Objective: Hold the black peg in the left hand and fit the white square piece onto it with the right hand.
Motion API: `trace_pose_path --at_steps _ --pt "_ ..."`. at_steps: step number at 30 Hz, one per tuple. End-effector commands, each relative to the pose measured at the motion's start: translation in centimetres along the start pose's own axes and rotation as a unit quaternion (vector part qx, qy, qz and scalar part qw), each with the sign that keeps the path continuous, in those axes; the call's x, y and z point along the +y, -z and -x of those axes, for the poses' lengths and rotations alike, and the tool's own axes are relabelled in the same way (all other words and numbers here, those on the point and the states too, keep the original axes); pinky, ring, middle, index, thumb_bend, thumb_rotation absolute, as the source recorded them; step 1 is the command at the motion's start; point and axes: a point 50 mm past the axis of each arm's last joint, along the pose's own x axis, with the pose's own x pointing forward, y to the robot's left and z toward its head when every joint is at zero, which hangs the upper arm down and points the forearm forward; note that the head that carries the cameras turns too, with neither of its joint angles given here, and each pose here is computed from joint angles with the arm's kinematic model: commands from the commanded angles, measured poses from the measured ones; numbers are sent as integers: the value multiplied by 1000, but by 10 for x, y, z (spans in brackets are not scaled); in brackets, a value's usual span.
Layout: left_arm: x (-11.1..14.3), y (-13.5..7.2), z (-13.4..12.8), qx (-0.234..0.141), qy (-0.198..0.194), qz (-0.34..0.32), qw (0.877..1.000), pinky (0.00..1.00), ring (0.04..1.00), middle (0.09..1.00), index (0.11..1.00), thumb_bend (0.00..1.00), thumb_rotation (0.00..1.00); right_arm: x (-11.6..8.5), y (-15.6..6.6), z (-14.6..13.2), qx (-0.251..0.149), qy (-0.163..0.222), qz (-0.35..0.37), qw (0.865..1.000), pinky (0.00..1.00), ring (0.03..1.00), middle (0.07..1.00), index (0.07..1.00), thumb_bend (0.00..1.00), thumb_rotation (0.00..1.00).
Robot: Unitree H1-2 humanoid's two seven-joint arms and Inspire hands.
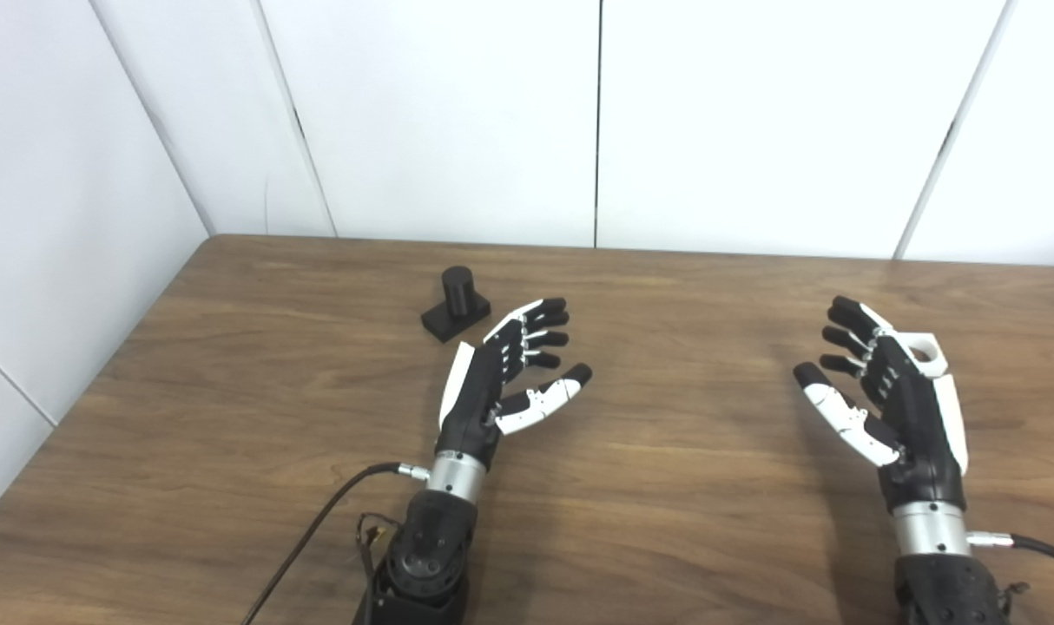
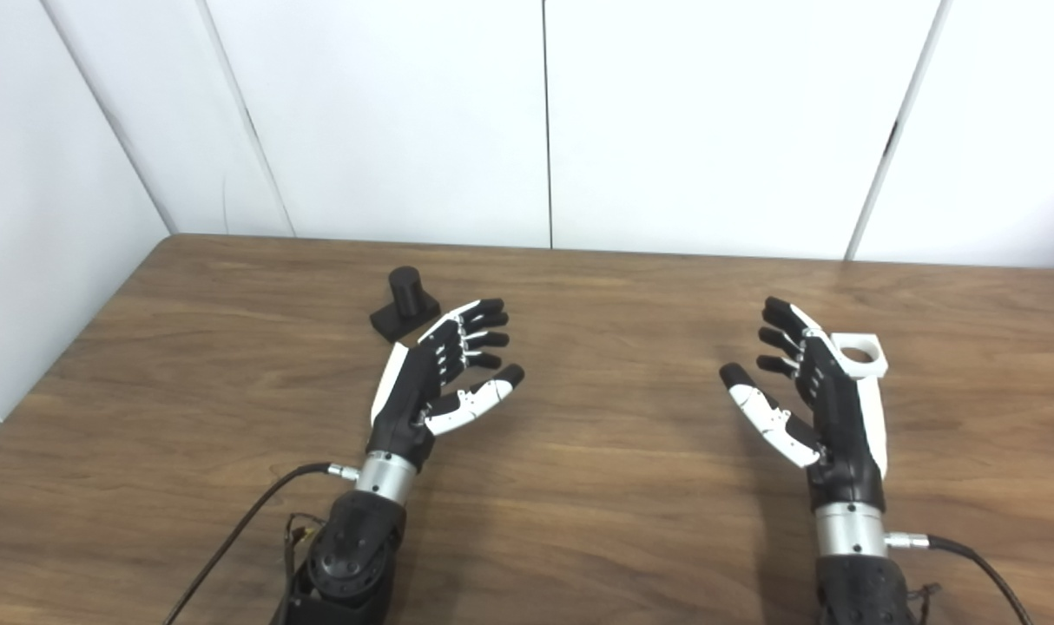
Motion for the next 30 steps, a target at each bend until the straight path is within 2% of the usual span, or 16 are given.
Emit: trace_pose_path --at_steps 1,5,9,11,18,21,24,25,30 --pt "5 -29 -19 -51 -15 -8 999 629 729 783 768 562 194 -11 -4 -4 -20 2 21 1000 697 801 840 829 589 408" --pt "17 -39 -24 -52 -25 -32 998 607 725 779 755 588 209 -13 -4 -4 -20 2 23 1000 700 808 838 827 586 397" --pt "31 -50 -33 -67 -34 -92 993 592 728 783 746 609 227 -15 -5 -6 -22 2 30 999 709 811 840 832 582 411" --pt "39 -55 -38 -73 -40 -114 990 594 727 782 744 602 192 -16 -5 -6 -23 2 30 999 704 808 842 833 590 431" --pt "64 -70 -56 -88 -61 -162 981 566 701 770 737 621 190 -15 -4 -9 -20 0 29 999 703 806 839 828 591 402" --pt "73 -76 -62 -91 -73 -208 971 548 683 760 737 622 198 -15 -4 -10 -21 -1 34 999 705 800 836 825 593 413" --pt "82 -82 -68 -95 -83 -255 959 663 756 784 748 622 242 -15 -4 -10 -19 0 31 999 712 804 839 830 595 418" --pt "85 -83 -70 -95 -85 -265 956 673 762 786 750 620 249 -15 -4 -9 -20 0 31 999 710 804 839 830 595 418" --pt "98 -90 -83 -93 -87 -300 945 659 754 793 758 623 253 -17 -4 -9 -22 -1 36 999 705 797 837 828 595 426"
